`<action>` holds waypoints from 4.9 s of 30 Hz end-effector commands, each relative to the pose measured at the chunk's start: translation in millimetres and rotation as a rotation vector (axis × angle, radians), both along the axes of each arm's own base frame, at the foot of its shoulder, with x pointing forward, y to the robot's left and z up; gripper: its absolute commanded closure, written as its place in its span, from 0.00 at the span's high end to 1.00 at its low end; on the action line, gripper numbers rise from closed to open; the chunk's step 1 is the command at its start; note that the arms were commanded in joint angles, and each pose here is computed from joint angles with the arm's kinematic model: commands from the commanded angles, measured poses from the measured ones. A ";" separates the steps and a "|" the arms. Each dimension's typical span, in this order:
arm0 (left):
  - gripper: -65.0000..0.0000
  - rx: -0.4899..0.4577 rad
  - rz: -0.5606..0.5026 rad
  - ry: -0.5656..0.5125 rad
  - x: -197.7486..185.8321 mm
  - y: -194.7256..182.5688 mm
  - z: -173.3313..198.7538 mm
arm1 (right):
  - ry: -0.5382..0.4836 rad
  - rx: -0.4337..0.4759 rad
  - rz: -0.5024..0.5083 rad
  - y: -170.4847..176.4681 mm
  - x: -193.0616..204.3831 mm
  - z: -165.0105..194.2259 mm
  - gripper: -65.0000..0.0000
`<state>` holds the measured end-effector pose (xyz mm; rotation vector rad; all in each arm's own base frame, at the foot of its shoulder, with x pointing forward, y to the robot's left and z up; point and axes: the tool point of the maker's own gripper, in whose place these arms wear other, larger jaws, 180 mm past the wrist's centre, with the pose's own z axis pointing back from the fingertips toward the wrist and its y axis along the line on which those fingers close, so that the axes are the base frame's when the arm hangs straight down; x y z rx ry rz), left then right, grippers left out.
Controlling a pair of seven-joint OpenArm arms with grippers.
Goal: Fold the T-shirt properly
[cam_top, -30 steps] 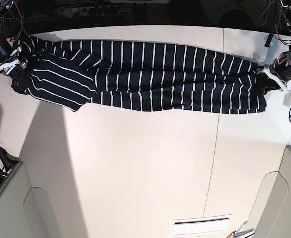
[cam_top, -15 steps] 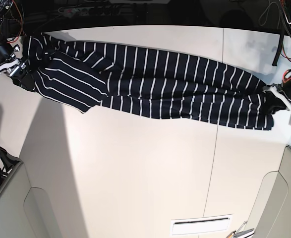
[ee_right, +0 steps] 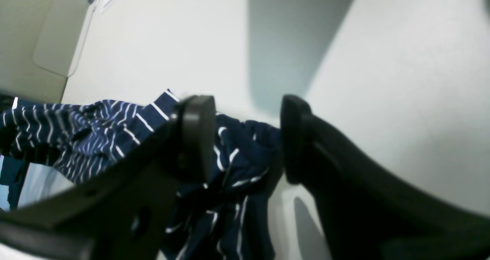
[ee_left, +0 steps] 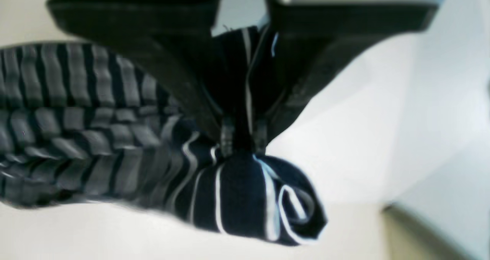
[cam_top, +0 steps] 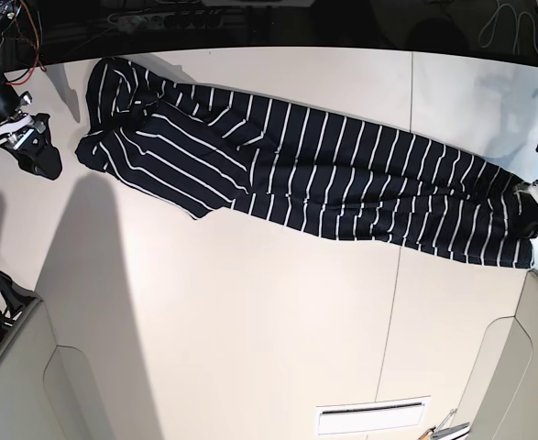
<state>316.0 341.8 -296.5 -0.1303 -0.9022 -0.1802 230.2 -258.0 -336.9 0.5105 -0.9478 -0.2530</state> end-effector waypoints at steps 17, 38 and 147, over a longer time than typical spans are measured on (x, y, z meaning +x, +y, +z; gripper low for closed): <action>0.00 -0.162 -0.480 -0.111 -40.2 -181.0 41.7 | -0.042 -0.063 -0.008 -9.7 6.2 11.2 0.59; 0.00 -0.377 -0.502 -0.040 -45.3 -295.6 -22.0 | 0.074 0.041 -0.008 14.8 -31.3 -19.5 0.64; 0.55 -0.407 -0.229 0.122 -50.7 -221.8 -55.9 | -0.048 -0.179 0.046 -54.0 31.4 44.1 0.00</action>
